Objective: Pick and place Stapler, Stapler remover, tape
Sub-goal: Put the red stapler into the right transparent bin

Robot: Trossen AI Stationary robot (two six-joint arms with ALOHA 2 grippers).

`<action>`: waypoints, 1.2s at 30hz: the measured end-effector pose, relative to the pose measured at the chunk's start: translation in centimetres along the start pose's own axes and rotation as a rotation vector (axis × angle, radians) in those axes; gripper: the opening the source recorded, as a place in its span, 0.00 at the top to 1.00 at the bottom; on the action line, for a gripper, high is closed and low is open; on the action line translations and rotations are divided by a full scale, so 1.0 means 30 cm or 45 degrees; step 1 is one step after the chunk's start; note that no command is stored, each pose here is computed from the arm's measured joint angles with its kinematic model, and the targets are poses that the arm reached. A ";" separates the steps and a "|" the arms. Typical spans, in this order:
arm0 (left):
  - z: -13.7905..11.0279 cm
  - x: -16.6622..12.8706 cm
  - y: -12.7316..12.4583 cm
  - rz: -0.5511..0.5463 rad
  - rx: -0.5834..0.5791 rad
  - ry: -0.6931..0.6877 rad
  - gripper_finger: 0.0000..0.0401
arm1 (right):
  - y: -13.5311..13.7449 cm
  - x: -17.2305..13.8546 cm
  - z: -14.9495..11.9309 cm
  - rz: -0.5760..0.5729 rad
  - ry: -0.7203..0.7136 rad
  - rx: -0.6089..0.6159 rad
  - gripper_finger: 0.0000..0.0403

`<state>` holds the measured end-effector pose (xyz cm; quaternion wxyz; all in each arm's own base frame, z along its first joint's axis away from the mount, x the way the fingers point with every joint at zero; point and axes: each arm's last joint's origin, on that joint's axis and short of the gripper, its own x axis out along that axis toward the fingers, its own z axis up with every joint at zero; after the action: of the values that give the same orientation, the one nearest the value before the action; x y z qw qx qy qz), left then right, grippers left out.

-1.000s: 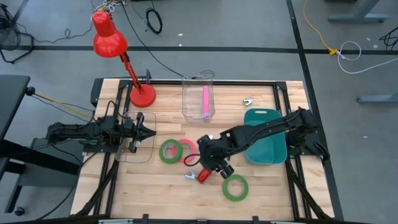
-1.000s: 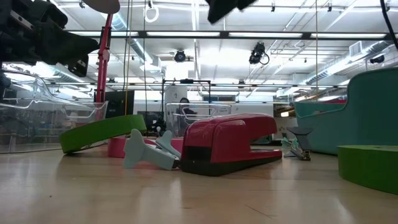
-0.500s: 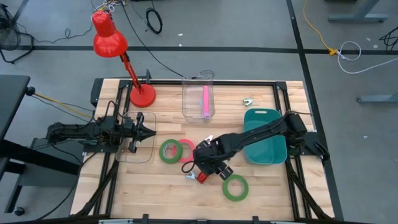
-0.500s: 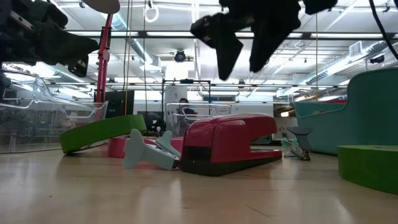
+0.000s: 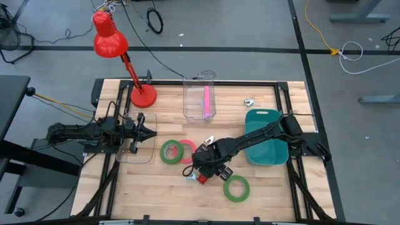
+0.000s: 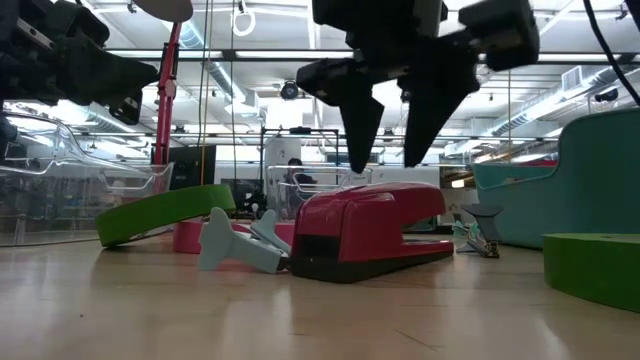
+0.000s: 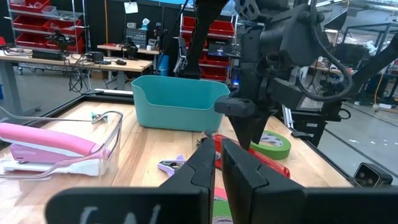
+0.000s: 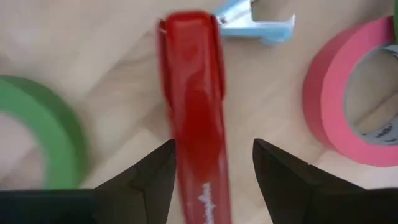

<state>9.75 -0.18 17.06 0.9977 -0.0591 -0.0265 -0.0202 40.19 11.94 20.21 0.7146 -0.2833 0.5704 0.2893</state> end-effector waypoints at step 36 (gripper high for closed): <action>0.000 0.000 0.000 0.000 0.000 -0.001 0.93 | 0.028 0.085 -0.069 -0.016 0.150 -0.011 0.64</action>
<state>9.75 -0.18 17.07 0.9977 -0.0593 -0.0270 -0.0202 38.68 11.21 17.26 0.6804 -0.3065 0.6084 0.2701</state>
